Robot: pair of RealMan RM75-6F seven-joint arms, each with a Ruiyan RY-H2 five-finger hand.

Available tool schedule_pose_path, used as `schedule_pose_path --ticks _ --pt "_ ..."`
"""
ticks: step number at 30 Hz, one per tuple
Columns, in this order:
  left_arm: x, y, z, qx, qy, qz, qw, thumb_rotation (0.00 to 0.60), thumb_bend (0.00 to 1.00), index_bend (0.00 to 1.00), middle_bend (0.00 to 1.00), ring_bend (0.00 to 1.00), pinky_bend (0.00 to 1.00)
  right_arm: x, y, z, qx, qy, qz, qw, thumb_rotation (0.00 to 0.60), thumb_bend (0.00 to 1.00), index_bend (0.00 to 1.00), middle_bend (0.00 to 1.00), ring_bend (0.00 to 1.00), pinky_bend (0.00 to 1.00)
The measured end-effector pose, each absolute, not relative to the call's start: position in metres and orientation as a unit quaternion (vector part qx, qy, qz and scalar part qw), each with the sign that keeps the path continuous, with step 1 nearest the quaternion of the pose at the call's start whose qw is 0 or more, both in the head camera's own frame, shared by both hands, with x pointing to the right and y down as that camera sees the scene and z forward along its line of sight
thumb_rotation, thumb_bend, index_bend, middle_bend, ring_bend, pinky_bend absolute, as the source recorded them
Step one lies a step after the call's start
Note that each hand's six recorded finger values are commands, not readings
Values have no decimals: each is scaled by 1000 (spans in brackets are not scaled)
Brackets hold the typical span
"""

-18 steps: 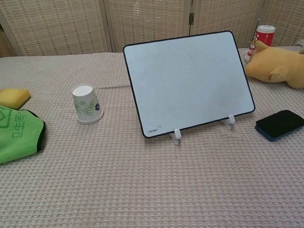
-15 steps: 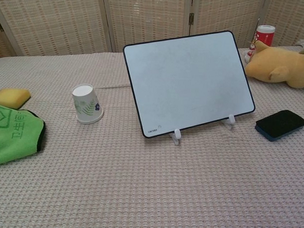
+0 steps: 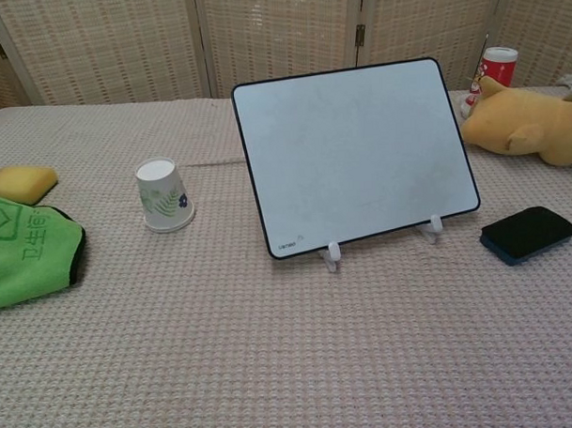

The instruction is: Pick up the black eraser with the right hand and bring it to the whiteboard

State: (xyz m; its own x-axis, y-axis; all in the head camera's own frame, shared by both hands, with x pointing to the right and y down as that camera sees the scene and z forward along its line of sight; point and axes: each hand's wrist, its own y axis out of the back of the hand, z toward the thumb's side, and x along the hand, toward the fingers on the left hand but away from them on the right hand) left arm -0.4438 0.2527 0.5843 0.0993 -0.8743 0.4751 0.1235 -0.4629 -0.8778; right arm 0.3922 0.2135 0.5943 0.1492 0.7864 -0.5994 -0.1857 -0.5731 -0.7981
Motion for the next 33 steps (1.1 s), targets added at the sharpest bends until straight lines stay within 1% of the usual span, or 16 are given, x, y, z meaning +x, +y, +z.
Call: schedule_pose_path --ticks 2,7,11,16,19,26,33 --pt "-445 252 584 -613 307 -598 414 600 262 0 0 0 0 389 198 604 -639 -216 622 397 600 254 170 0 0 0" --pt "-444 253 582 -616 310 -594 415 600 262 0 0 0 0 375 164 630 -628 -181 650 387 600 254 208 0 0 0" --pt "-445 254 580 -615 312 -593 415 600 262 0 0 0 0 356 149 651 -625 -151 660 389 600 254 231 0 0 0" --pt "-445 255 578 -615 315 -592 416 600 262 0 0 0 0 328 144 677 -624 -122 663 394 600 254 231 0 0 0" --pt "-445 254 577 -614 319 -589 417 600 262 0 0 0 0 320 144 687 -624 -114 666 393 600 254 235 0 0 0" --pt "-446 254 574 -616 324 -584 417 600 262 0 0 0 0 314 143 700 -617 -104 675 391 600 253 249 0 0 0" --pt "-446 254 574 -617 325 -583 417 600 262 0 0 0 0 309 145 709 -615 -94 677 393 600 254 318 0 0 0"
